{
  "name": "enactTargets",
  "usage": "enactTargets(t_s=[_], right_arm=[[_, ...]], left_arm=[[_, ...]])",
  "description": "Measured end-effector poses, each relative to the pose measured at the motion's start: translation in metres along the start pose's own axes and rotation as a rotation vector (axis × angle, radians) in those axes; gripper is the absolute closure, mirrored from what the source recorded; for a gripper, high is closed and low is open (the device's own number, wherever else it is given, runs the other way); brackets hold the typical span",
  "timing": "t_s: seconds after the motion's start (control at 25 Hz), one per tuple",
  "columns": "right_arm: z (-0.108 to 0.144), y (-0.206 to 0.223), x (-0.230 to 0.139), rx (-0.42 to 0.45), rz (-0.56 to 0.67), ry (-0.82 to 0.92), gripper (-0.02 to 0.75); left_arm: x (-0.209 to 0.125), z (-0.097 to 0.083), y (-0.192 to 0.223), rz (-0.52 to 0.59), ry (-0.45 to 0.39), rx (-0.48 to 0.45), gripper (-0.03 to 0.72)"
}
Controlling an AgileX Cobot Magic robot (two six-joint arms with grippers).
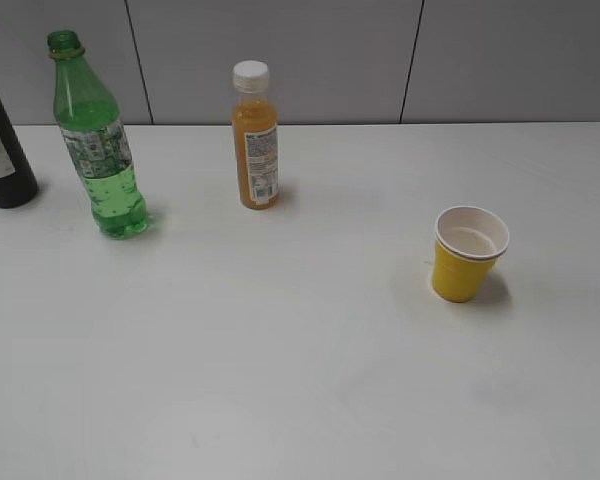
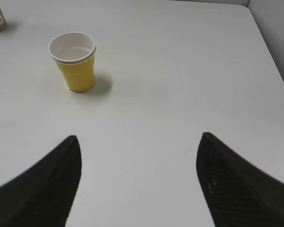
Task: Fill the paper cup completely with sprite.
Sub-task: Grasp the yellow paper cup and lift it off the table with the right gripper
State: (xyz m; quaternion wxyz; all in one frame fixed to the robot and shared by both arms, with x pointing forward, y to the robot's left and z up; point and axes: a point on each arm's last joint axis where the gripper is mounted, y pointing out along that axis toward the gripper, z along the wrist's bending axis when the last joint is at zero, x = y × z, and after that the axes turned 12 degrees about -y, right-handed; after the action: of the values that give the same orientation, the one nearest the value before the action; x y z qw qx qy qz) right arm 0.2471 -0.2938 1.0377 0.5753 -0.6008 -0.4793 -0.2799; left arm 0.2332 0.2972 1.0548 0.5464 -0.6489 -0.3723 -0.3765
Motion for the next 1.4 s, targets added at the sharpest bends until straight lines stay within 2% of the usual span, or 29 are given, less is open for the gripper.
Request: enactTargets(t_s=[0.68, 1.04, 1.4], right_arm=[[0.000, -0.001, 0.002, 0.000, -0.012, 0.002, 0.153], [-0.008, -0.009, 0.030, -0.080, -0.291, -0.006, 0.153], [-0.016, 0.007, 0.055, -0.125, -0.384, -0.022, 0.153]], left_arm=[[0.000, 0.000, 0.000, 0.000, 0.000, 0.000, 0.459], [0.000, 0.000, 0.000, 0.000, 0.000, 0.000, 0.459], [0.000, 0.000, 0.000, 0.000, 0.000, 0.000, 0.460]])
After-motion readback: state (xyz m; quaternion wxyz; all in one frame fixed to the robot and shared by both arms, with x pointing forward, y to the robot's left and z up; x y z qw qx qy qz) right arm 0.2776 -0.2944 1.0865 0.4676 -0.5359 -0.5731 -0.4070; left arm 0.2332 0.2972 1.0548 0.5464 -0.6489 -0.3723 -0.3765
